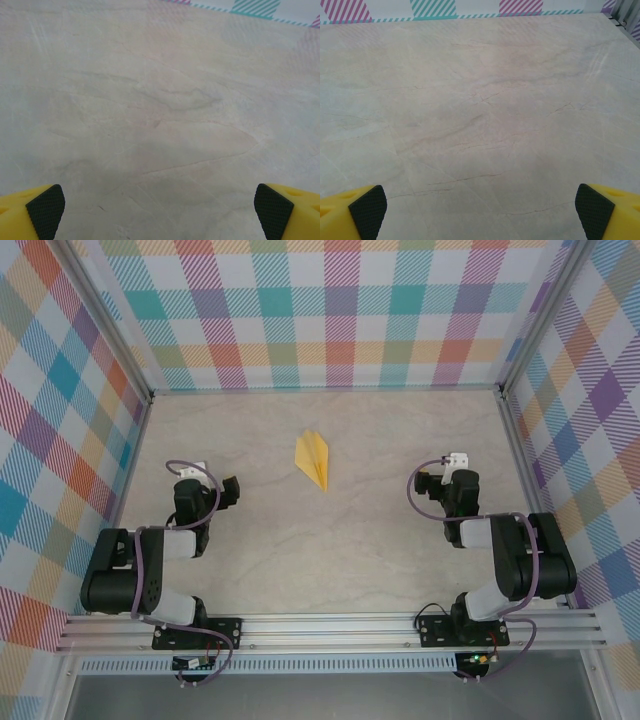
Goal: Fold a paper plane with a square sheet of paper (pick it up from the middle)
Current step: Reset both arms
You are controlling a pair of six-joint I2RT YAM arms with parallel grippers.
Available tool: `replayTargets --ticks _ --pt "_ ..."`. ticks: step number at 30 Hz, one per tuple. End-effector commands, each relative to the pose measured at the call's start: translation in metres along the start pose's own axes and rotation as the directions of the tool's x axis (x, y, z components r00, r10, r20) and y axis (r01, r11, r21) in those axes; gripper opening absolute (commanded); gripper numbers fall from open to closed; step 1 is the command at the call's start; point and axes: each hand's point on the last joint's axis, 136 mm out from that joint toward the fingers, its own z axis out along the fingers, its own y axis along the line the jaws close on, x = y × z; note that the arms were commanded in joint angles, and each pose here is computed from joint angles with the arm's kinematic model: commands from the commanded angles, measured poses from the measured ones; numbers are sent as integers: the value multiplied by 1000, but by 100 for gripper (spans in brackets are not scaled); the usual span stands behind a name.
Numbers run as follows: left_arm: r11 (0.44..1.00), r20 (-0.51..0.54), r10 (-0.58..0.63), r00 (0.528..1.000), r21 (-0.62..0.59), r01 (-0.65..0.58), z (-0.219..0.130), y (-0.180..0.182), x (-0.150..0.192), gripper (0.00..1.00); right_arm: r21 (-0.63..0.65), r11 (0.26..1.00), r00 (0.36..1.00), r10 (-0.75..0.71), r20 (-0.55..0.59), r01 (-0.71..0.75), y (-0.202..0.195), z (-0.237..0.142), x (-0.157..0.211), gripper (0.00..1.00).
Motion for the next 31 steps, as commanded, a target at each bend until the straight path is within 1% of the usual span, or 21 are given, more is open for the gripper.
replayTargets --ticks 1,4,7,9,31 --pt "1000 66 -15 998 19 14 4 -3 -24 100 -20 1000 999 19 35 -18 1 1 -10 100" --pt "999 25 25 999 20 -25 13 -10 -21 100 -24 999 999 23 31 -23 1 2 -10 100" --pt "994 7 102 995 47 -102 21 -26 -9 100 -25 999 999 25 31 -24 1 2 -10 100" --pt "994 12 104 994 33 -105 20 -25 -8 100 -24 999 999 26 30 -25 0 2 -10 100" --pt "994 6 105 995 38 -105 21 -26 -8 100 -26 999 999 26 31 -25 0 2 -10 100"
